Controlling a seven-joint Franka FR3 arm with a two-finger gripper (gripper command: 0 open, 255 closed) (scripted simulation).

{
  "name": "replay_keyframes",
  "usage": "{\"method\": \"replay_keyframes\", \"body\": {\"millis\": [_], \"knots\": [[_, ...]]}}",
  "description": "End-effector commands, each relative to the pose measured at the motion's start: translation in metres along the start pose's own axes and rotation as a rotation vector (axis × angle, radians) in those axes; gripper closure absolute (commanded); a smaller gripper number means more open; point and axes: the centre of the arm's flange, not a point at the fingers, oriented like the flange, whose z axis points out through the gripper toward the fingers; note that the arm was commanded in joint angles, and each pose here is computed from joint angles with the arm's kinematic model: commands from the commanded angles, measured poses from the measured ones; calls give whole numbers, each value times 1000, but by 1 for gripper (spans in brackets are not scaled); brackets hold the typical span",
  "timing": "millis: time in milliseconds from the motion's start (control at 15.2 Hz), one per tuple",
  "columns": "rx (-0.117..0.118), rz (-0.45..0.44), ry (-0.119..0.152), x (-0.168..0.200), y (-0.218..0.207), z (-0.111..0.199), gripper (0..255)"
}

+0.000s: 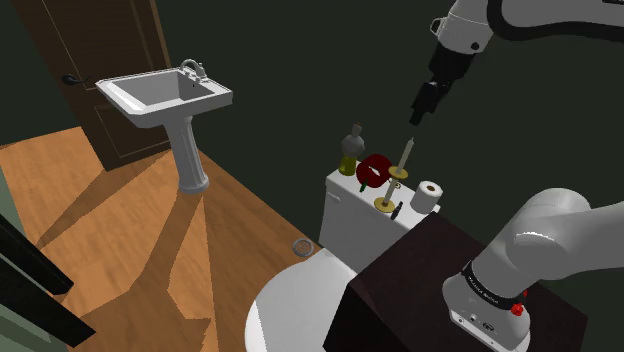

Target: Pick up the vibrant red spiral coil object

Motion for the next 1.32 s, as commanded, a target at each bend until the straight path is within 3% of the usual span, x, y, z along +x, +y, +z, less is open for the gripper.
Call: {"method": "replay_keyframes", "body": {"millis": [0,1254], "knots": [[0,0,0,0,0,0,0],[-332,-205,-262,145,41,217,0]]}}
